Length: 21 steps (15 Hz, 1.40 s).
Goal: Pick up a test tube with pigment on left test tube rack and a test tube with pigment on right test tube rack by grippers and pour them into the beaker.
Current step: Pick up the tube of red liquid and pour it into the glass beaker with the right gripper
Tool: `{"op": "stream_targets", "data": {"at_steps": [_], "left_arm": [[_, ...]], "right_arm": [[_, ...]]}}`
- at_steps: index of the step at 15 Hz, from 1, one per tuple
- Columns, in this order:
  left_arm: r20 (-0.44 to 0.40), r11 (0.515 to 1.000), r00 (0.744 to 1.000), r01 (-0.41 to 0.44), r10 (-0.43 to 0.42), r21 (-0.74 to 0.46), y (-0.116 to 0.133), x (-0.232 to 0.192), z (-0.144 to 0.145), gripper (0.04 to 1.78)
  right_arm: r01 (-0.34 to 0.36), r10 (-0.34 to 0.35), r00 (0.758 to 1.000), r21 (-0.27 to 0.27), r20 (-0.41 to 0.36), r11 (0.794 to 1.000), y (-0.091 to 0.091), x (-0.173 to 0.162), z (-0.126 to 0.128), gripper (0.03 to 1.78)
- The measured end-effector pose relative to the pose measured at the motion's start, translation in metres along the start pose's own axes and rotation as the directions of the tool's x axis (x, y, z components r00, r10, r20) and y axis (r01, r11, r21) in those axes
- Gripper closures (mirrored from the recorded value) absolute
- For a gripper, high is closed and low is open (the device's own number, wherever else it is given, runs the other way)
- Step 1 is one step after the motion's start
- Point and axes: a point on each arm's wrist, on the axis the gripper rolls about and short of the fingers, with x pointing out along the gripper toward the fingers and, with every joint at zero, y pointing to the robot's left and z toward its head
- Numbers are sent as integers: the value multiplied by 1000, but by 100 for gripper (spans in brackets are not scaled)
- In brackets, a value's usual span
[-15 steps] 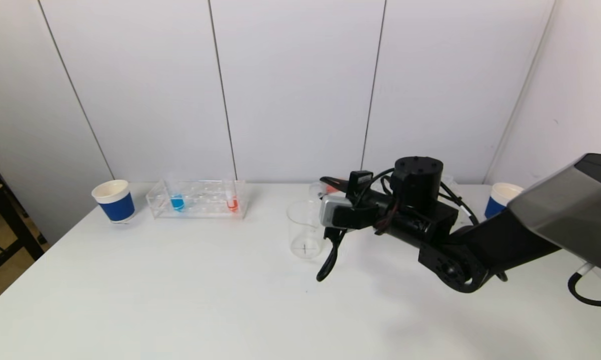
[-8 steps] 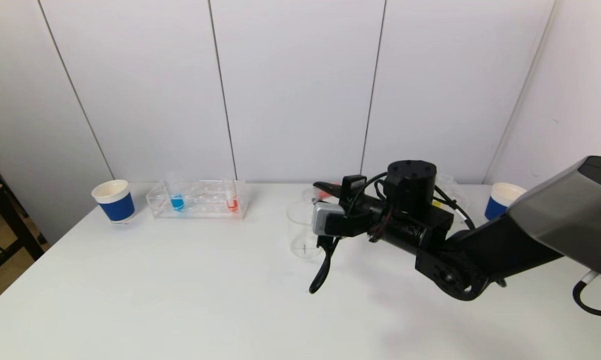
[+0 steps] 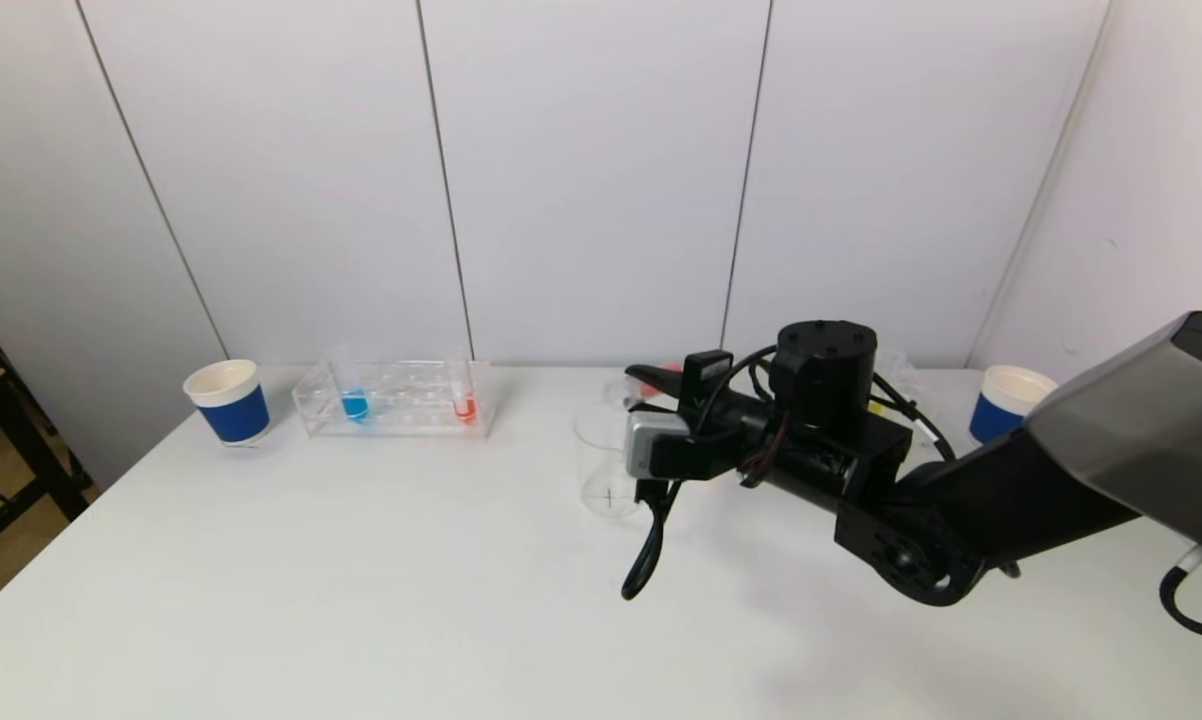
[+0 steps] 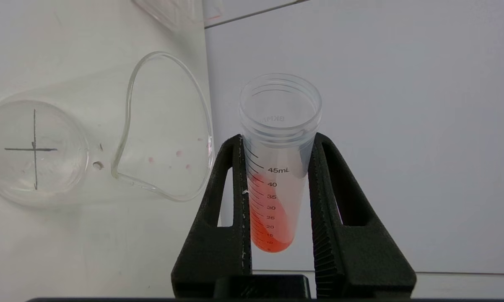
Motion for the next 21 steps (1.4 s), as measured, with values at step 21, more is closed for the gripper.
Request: {"op": "stream_targets", "data": {"at_steps": [21], "left_arm": [[0,1000,1000,1,-1,0,0,0,0,6]], "right_arm": [[-36,27,996,-109,-80,993,-6,1,-15,135]]}}
